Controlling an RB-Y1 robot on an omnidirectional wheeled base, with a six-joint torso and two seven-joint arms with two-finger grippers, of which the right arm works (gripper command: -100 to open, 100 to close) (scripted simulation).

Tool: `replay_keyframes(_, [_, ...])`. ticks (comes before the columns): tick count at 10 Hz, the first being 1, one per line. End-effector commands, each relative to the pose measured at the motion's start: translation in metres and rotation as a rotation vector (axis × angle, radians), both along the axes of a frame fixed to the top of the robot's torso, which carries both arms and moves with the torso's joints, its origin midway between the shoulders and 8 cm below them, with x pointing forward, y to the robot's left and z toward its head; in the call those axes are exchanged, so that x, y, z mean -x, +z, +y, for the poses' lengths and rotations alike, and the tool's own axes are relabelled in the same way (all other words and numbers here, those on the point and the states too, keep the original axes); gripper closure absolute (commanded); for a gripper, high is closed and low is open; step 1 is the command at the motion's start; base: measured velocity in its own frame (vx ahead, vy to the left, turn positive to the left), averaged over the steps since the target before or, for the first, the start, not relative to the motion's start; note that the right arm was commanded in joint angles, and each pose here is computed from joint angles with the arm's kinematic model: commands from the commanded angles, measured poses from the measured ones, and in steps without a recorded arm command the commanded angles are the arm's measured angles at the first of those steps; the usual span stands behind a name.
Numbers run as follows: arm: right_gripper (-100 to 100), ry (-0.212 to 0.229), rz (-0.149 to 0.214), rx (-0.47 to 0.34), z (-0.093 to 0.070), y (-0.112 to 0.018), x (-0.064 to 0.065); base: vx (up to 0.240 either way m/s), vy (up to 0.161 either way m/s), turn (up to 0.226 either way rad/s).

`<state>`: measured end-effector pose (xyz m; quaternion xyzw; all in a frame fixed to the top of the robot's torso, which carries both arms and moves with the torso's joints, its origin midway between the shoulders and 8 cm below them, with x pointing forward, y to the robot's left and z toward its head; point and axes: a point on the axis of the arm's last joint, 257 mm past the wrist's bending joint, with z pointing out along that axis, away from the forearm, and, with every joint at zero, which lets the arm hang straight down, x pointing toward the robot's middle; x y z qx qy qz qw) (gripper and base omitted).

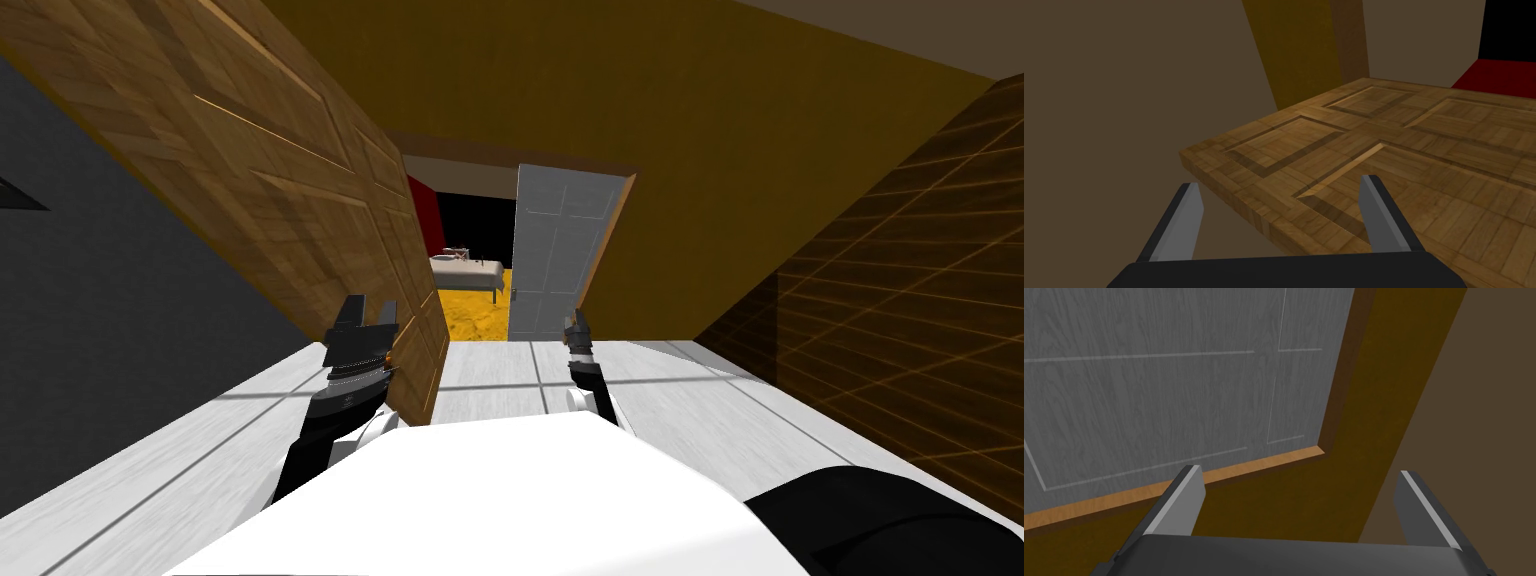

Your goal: Pull the door open

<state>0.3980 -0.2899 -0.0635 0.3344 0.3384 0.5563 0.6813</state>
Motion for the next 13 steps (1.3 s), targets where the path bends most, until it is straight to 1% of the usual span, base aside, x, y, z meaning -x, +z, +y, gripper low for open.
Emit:
replay_keyframes(1, [-100,0.005,0.019,-0.005,-0.001,-0.011,-0.005,0.161,0.038,0.038])
replay_keyframes(7, [-100,0.014,0.082,-0.022,-0.005,-0.049,-0.018,0.099,0.014,0.031])
replay_keyframes(13, [-100,0.017,0.148,-0.043,-0.01,-0.09,-0.03,0.104,0.014,0.032])
